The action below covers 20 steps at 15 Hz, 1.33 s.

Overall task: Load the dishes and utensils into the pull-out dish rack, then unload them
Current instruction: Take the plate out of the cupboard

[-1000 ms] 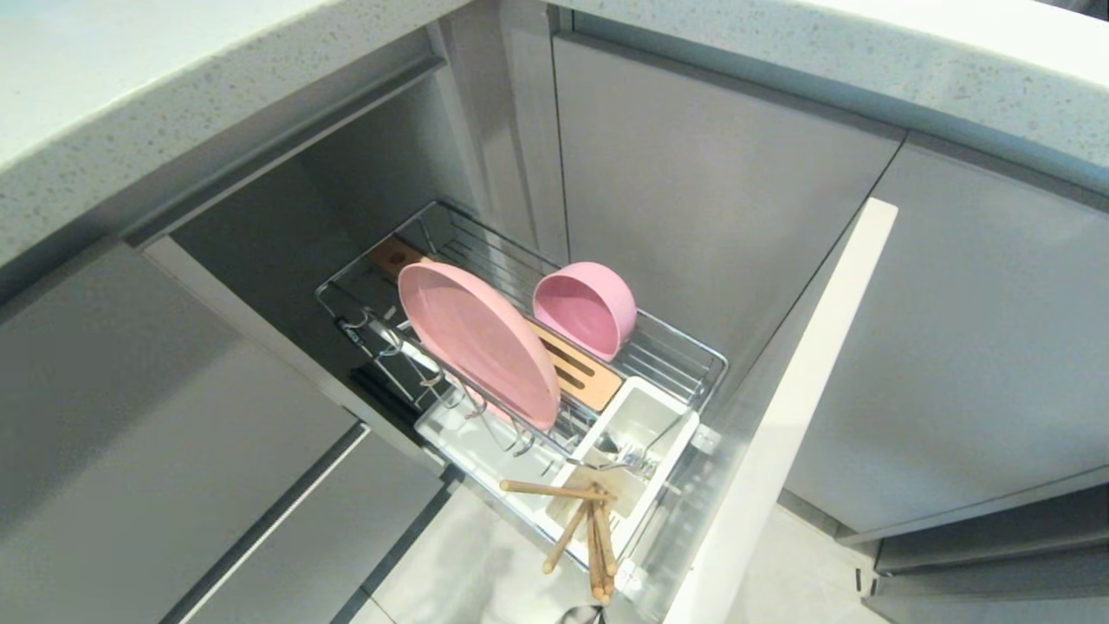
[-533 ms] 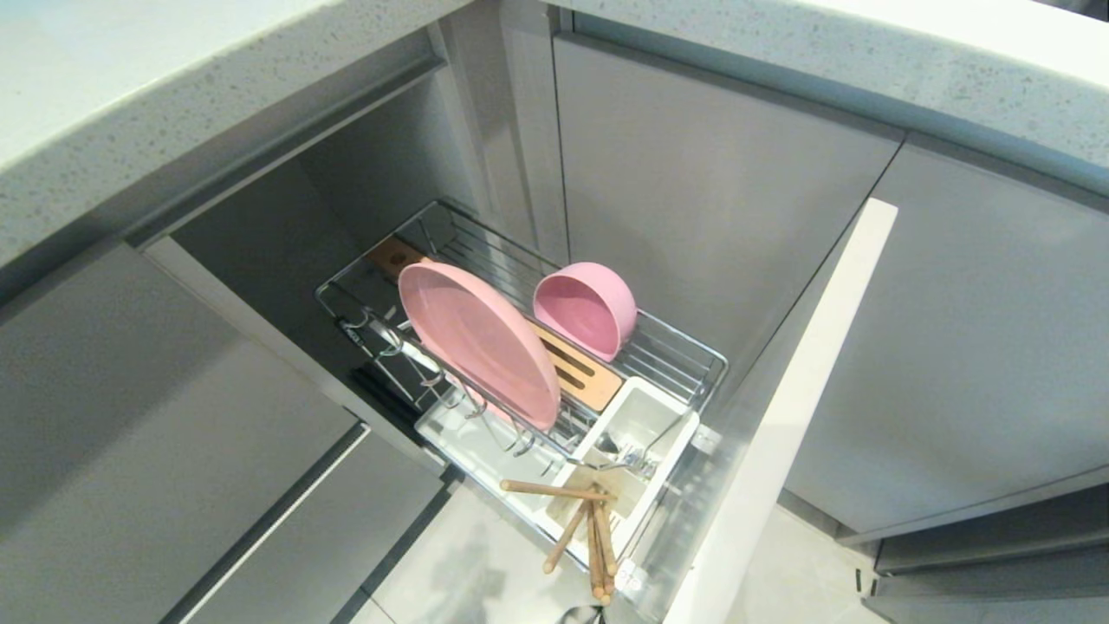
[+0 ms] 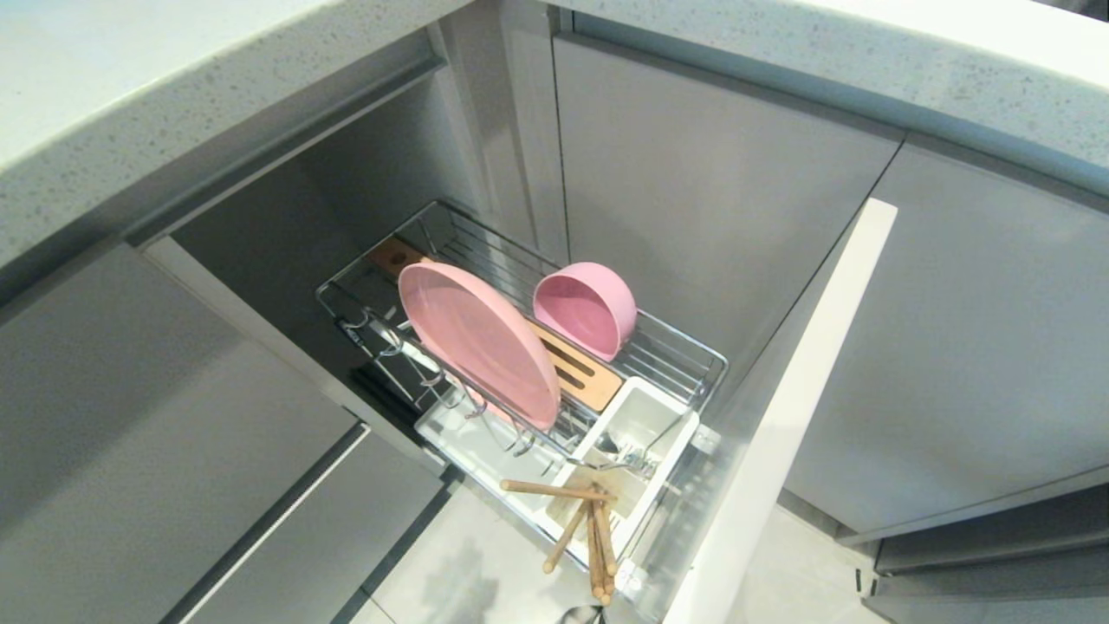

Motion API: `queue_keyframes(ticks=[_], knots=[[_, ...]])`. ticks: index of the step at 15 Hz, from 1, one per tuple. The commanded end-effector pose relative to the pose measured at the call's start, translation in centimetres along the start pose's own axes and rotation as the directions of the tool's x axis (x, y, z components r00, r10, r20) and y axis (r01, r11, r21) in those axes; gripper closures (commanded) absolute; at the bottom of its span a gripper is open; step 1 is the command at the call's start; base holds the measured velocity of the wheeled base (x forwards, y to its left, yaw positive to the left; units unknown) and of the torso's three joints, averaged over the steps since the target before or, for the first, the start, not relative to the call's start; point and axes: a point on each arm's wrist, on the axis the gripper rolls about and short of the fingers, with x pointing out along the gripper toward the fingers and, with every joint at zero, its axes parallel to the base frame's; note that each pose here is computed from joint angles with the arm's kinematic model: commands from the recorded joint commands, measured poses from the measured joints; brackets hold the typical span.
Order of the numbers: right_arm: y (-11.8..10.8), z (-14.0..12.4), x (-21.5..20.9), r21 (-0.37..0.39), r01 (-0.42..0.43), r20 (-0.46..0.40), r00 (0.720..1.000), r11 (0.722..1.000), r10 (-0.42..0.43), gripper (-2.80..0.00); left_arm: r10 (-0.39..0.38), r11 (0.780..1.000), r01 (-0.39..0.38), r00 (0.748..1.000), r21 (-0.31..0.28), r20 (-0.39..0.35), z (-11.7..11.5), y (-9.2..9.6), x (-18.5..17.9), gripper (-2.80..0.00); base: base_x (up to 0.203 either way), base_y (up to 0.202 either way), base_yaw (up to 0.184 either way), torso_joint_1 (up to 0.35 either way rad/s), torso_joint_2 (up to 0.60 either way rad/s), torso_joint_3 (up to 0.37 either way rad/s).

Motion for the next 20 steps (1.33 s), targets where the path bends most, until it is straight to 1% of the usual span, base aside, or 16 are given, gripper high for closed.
queue_keyframes(ticks=[1,4,20], knots=[[0.0,-0.01,0.0,0.0,0.0,0.0,1.0,1.0,0.0,0.0,0.0,1.0,-0.001,1.0,-0.029,-0.031,-0.78,-0.05,0.19,0.0,0.0,0.0,0.0,0.0,0.0,0.0],[0.0,-0.03,0.01,0.0,0.0,-0.001,1.0,1.0,0.0,0.0,0.011,0.999,-0.012,0.999,-0.048,-0.031,-0.77,-0.02,0.19,0.0,0.0,0.0,0.0,0.0,0.0,0.0],[0.0,-0.02,0.01,0.0,-0.001,-0.001,1.0,1.0,0.001,0.0,0.011,0.999,-0.012,0.999,-0.048,-0.031,-0.77,-0.02,0.19,0.0,0.0,0.0,0.0,0.0,0.0,0.0]])
